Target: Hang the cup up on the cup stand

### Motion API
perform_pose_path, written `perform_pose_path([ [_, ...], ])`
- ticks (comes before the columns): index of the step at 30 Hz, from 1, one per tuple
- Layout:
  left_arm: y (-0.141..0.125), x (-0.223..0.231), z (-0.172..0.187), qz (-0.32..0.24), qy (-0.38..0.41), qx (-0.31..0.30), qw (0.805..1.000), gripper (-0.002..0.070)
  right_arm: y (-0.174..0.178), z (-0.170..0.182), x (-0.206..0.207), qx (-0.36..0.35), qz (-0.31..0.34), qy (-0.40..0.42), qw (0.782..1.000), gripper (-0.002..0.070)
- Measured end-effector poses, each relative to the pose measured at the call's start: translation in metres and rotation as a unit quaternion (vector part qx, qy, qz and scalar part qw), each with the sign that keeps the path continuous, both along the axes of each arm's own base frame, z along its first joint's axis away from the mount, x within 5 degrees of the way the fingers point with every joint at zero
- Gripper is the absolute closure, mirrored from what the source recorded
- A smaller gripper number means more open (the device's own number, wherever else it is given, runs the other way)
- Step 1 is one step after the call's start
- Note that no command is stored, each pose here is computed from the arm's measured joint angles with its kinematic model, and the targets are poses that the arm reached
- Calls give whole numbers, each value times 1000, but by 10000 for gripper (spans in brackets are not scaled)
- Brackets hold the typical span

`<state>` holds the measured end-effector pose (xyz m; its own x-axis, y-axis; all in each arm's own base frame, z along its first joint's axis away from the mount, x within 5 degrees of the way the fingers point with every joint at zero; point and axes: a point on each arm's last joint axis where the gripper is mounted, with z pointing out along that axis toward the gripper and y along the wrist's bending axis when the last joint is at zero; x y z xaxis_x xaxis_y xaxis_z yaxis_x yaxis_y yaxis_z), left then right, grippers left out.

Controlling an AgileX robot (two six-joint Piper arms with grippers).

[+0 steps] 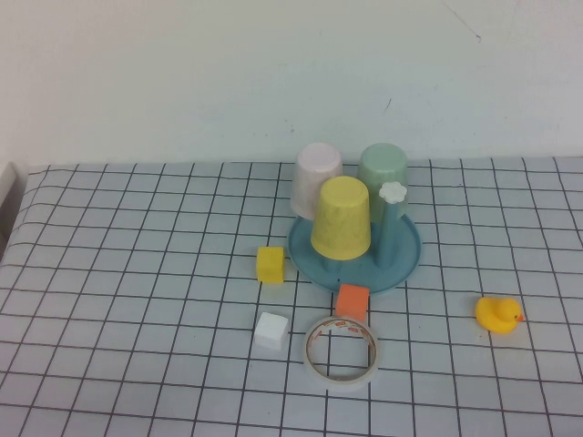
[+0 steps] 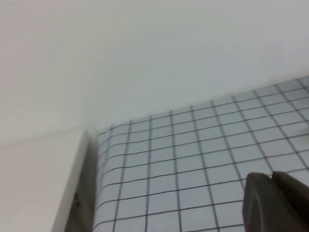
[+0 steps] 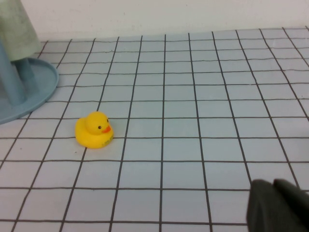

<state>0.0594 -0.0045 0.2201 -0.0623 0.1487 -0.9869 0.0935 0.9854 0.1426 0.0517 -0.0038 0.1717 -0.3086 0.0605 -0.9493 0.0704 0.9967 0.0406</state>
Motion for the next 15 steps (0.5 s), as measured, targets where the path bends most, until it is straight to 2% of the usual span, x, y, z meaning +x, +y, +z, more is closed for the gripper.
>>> perform_pose_path([
  [3,3,-4,-13,27,-8,-12,1000,677,0,0,0,0,0,0,1000,676],
  [6,5,-3,-30,45,17,-24,999,677,0,0,0,0,0,0,1000,676],
  [15,2,-5,-39,37,71,-80,994,677,0,0,0,0,0,0,1000,676],
])
